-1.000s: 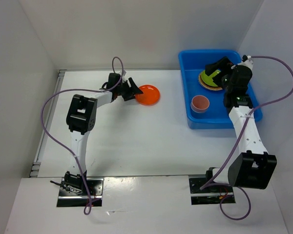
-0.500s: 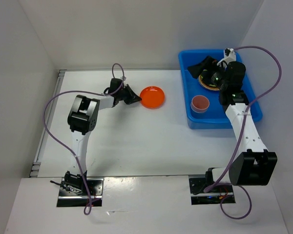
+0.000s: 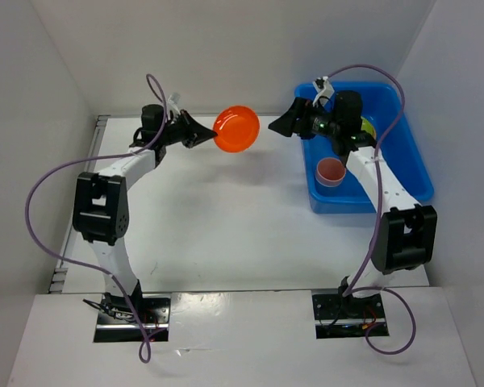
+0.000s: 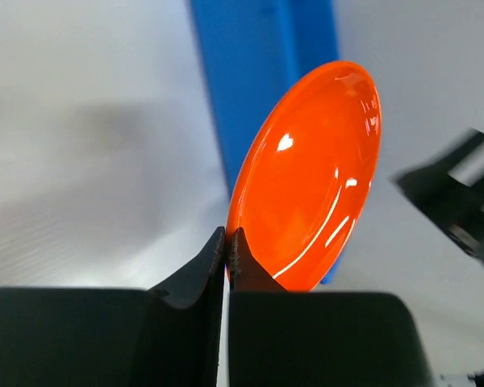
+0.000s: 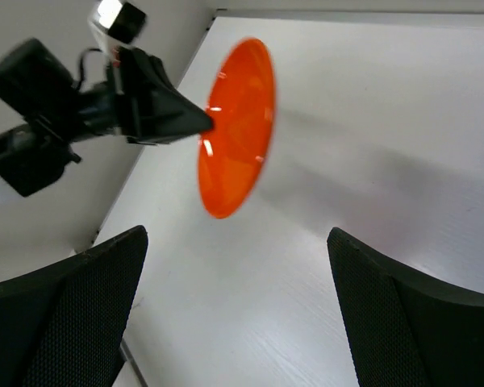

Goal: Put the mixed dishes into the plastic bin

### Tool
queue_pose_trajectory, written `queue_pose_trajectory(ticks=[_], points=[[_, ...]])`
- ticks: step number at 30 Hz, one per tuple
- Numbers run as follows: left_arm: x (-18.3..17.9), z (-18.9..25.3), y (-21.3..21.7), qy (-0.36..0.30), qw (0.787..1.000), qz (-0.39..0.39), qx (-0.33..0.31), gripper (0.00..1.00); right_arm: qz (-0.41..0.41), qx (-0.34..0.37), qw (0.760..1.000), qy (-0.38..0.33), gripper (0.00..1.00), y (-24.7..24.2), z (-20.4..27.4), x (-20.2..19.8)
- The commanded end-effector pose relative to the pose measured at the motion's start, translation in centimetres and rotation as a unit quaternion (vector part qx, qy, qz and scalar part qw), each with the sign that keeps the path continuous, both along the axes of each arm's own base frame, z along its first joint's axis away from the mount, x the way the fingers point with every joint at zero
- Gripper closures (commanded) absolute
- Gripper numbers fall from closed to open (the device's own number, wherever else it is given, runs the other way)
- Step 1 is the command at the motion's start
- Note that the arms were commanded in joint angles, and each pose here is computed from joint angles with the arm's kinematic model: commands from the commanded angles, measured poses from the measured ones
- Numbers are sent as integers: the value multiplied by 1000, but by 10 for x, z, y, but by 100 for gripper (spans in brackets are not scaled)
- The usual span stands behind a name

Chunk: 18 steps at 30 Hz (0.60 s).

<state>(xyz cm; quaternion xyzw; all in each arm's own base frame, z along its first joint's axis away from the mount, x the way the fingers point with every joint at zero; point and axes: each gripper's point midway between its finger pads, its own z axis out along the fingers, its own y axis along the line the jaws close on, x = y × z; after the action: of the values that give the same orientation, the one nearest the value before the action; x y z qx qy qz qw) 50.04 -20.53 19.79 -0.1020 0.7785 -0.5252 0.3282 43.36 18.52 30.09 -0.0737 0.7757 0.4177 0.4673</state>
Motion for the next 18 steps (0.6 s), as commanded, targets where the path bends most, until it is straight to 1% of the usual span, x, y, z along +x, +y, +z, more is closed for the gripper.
queue_pose_trajectory(ticks=[1,2,4,5,7,10,14,16,17,18], points=[[-24,55,-10,-68,996,-49,-12,100,58,4,998,-7,3,20,4,-6],[-26,65,-10,-82,995,-55,-10,100,59,4,998,-6,3,21,3,-2],[-30,70,-14,-84,995,-60,-7,100,70,6,997,7,3,33,-5,-2],[-32,73,-14,-84,995,-60,-7,100,71,7,997,-1,3,34,2,-1],[-36,73,-20,-87,994,-71,-6,100,77,6,997,5,3,40,-4,2],[-37,75,-19,-91,993,-72,-4,100,87,7,996,-1,3,49,1,1],[-39,67,-19,-81,994,-72,-3,100,94,14,995,-2,3,58,5,-3],[-43,72,-23,-86,993,-76,-4,100,79,10,997,-3,8,56,4,2],[-43,72,-23,-86,993,-76,-4,100,85,10,996,2,12,61,-1,1],[-44,76,-28,-91,993,-81,-5,100,80,7,997,7,19,61,-6,5]])
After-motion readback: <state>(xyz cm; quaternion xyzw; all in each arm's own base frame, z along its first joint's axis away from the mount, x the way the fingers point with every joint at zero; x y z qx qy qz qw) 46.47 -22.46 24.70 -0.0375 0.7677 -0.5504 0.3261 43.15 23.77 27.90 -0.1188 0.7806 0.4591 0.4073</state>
